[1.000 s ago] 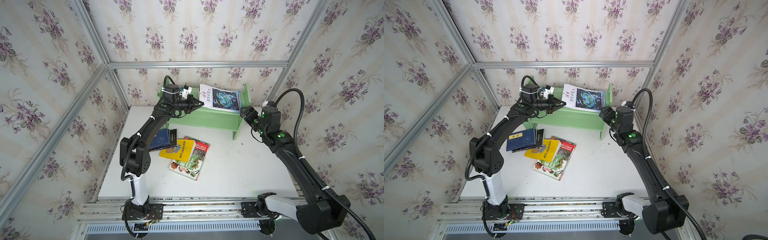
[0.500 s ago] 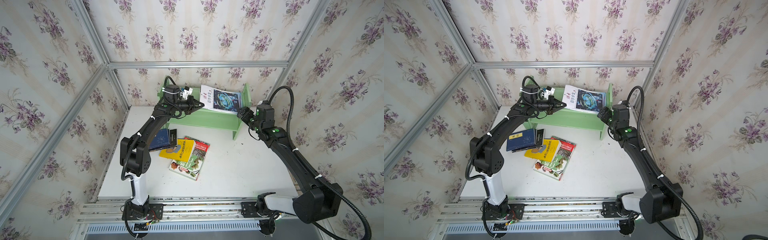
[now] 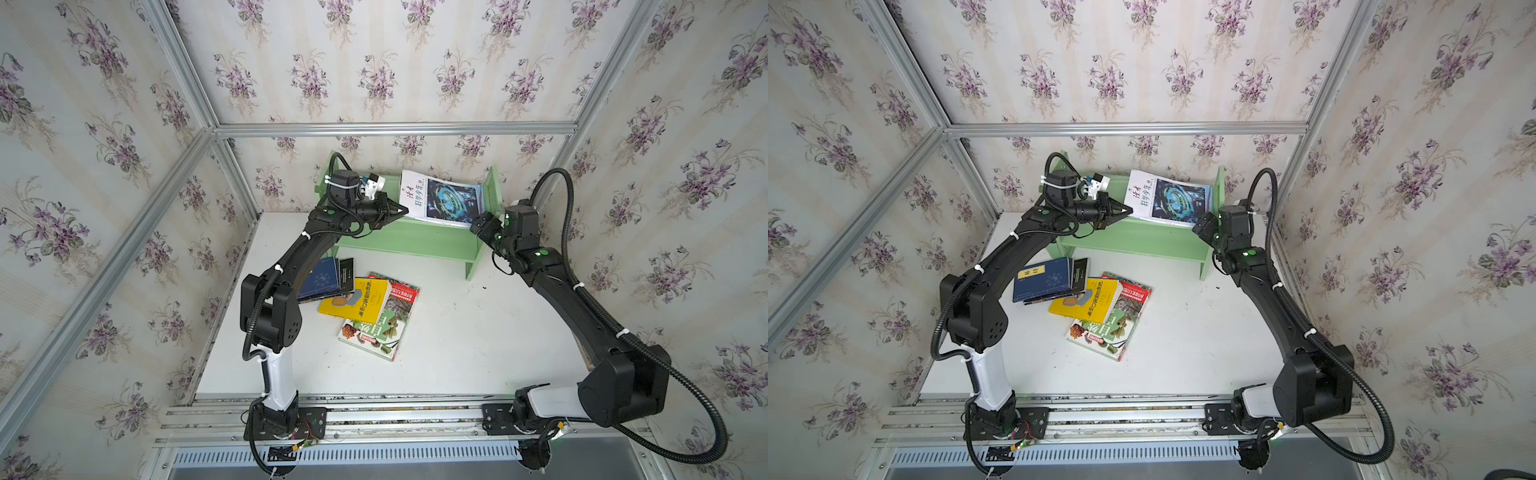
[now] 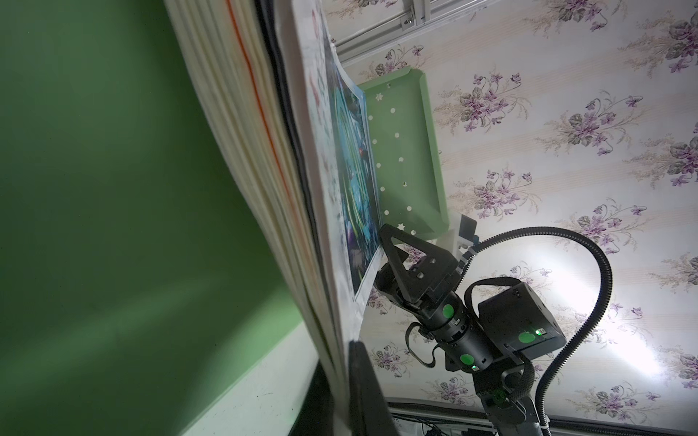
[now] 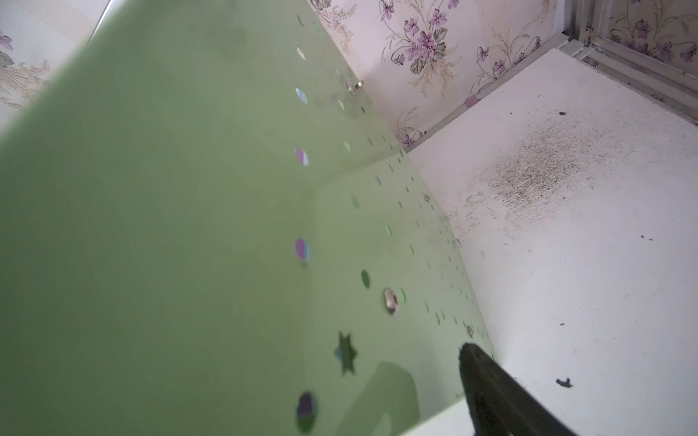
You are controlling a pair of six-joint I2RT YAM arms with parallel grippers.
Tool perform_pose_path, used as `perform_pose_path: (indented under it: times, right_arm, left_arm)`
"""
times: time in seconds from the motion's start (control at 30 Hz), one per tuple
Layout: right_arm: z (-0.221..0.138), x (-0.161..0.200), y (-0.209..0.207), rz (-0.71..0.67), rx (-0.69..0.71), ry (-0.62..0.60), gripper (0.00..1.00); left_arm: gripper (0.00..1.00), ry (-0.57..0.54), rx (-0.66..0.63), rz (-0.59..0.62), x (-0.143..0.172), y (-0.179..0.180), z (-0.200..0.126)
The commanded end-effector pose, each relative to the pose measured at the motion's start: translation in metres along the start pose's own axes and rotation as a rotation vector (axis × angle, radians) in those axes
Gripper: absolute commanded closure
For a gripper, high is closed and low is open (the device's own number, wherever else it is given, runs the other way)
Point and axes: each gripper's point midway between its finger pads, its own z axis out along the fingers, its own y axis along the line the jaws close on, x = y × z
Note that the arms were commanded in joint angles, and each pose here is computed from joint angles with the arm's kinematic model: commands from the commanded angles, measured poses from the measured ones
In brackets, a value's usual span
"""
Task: Stacking books/files
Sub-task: Place the book at the bookshelf, then move the books to the middle-left of the table.
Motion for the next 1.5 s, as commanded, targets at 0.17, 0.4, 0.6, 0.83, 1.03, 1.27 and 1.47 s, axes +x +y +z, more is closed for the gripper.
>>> perform_pose_path:
  times: [0.17, 0.4, 0.6, 0.83, 1.03, 1.27, 1.47]
  right_arm:
    - [0.007, 0.004, -0.013, -0.011, 0.07, 0.004, 0.14]
    - [0.007, 0.007, -0.016, -0.006, 0.076, 0.016, 0.15]
    - [0.003, 0.005, -0.011, -0.004, 0.056, 0.015, 0.15]
    - [-0.008, -0.004, 0.008, -0.012, -0.031, -0.004, 0.15]
    - [-0.033, -0.025, 0.047, -0.093, -0.219, -0.079, 0.1]
    - [-0.078, -0.044, 0.084, -0.188, -0.396, -0.141, 0.08]
    - [-0.1, -0.015, 0.084, -0.224, -0.457, -0.05, 0.12]
  left_arm:
    - [0.69, -0.049, -0.022, 0.012, -0.013, 0.002, -0.001]
    - [0.34, -0.184, -0.105, 0.026, -0.033, 0.003, -0.028]
    - [0.28, -0.243, -0.182, -0.002, -0.037, 0.015, -0.046]
    - [0.26, -0.254, -0.202, 0.038, -0.031, 0.013, -0.054]
    - [0.22, -0.245, -0.206, 0.088, -0.022, 0.007, -0.057]
    - [0.18, -0.267, -0.239, 0.164, -0.009, 0.001, -0.074]
    - [0.16, -0.338, -0.399, 0.164, 0.022, 0.031, -0.107]
